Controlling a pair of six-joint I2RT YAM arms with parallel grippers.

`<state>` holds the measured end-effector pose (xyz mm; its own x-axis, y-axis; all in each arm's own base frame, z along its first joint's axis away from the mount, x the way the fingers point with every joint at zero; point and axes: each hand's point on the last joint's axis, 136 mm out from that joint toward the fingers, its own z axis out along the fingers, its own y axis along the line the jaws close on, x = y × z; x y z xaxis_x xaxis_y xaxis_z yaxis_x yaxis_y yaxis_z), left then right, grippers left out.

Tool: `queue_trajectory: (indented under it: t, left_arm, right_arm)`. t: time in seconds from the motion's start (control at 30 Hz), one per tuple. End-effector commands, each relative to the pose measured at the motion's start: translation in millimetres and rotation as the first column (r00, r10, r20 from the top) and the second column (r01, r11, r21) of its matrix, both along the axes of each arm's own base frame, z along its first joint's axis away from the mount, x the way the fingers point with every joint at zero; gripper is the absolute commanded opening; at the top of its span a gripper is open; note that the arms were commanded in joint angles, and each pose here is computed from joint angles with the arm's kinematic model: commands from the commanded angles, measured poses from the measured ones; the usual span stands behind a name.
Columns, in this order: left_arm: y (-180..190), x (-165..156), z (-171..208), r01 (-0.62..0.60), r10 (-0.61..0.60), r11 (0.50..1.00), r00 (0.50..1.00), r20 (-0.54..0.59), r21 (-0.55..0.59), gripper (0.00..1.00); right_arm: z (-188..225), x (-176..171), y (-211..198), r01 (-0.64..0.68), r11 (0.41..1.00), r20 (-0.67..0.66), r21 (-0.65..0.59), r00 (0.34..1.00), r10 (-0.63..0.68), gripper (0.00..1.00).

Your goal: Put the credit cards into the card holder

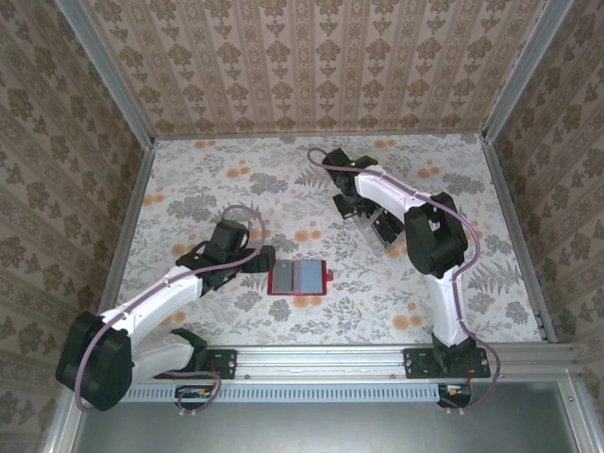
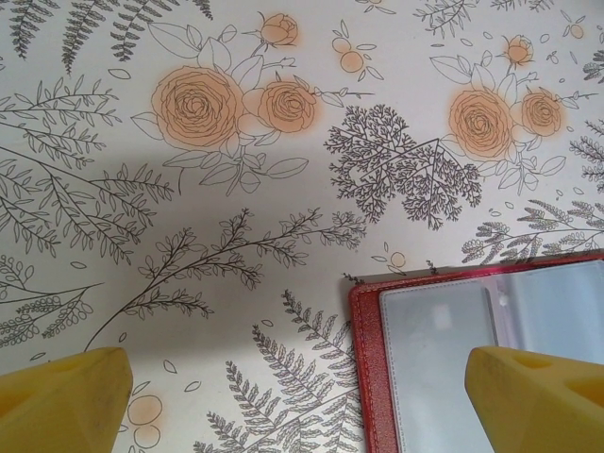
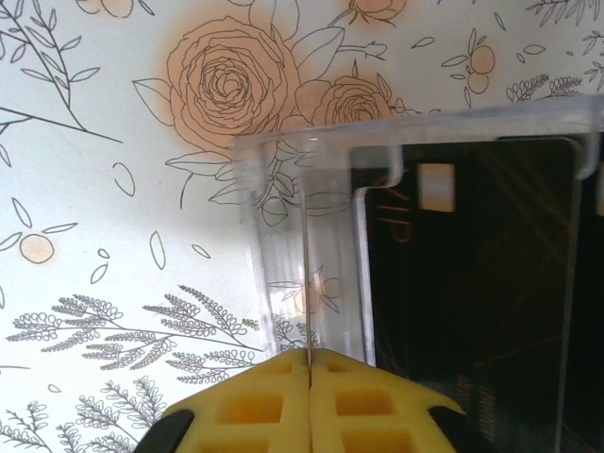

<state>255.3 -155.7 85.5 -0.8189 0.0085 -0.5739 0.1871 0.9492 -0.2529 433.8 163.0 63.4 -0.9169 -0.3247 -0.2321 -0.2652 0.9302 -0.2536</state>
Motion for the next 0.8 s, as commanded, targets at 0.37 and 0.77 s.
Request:
queue_trajectory:
  t: [0.37,0.77]
  left_arm:
    - [4.0,-1.3,-2.8,0.006,-0.006,1.000,1.000,0.001,0.013,1.00]
    - [12.8,-10.3,-12.8,-0.008,0.009,0.999,1.000,-0.025,0.040,1.00]
  right_arm:
    - [46.8,2.1,7.7,-0.016,0.993,0.045,0.115,0.999,0.011,0.00]
    - [113.3,-42.8,69.0,-0.039,0.897,0.134,0.440,0.991,-0.023,0.00]
